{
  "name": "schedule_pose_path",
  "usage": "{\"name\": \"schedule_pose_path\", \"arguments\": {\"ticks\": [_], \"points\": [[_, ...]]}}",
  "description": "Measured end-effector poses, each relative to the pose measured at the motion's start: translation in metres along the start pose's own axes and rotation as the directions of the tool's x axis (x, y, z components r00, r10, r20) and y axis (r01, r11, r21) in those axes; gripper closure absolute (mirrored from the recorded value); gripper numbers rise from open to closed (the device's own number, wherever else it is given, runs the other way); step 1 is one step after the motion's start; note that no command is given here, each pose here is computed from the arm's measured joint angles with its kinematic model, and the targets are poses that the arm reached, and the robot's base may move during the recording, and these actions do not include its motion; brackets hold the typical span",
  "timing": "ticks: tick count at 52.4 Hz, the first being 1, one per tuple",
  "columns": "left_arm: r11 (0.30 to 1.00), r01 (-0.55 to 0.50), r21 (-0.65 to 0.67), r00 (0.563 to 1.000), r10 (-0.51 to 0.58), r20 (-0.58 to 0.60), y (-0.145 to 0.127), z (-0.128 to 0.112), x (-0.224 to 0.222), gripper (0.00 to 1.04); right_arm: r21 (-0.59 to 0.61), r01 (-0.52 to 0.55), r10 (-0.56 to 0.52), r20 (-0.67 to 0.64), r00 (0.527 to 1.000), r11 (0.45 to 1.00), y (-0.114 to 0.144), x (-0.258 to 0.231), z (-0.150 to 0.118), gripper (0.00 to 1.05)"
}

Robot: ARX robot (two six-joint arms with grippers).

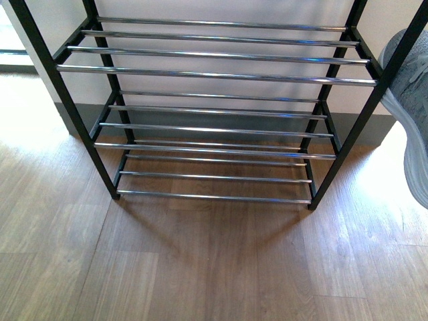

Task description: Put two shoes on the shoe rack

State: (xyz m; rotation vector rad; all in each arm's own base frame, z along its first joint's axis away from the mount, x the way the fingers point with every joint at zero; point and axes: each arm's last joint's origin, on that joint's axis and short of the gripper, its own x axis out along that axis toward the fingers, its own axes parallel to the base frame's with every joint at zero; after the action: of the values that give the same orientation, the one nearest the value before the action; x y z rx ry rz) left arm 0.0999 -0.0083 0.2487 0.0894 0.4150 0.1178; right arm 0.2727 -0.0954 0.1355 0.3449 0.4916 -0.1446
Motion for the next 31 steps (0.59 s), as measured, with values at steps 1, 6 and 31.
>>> {"name": "schedule_pose_path", "arguments": {"ticks": [1,6,31], "points": [[1.0,0.001,0.0,1.0,-0.001,0.0,0.0,0.0,0.0,1.03,0.0,0.0,0.0,0.0,1.0,1.0,-0.0001,0.0,0.0,1.04],[1.0,0.003,0.0,1.0,-0.003,0.0,-0.0001,0.0,0.0,1.03,0.001,0.0,0.0,0.0,1.0,1.0,-0.0001,0.0,0.0,1.04],[1.0,0.002,0.0,1.0,-0.002,0.0,0.0,0.0,0.0,1.03,0.001,-0.001,0.001,0.0,1.0,1.0,-0.0001,0.0,0.0,1.04]]}}
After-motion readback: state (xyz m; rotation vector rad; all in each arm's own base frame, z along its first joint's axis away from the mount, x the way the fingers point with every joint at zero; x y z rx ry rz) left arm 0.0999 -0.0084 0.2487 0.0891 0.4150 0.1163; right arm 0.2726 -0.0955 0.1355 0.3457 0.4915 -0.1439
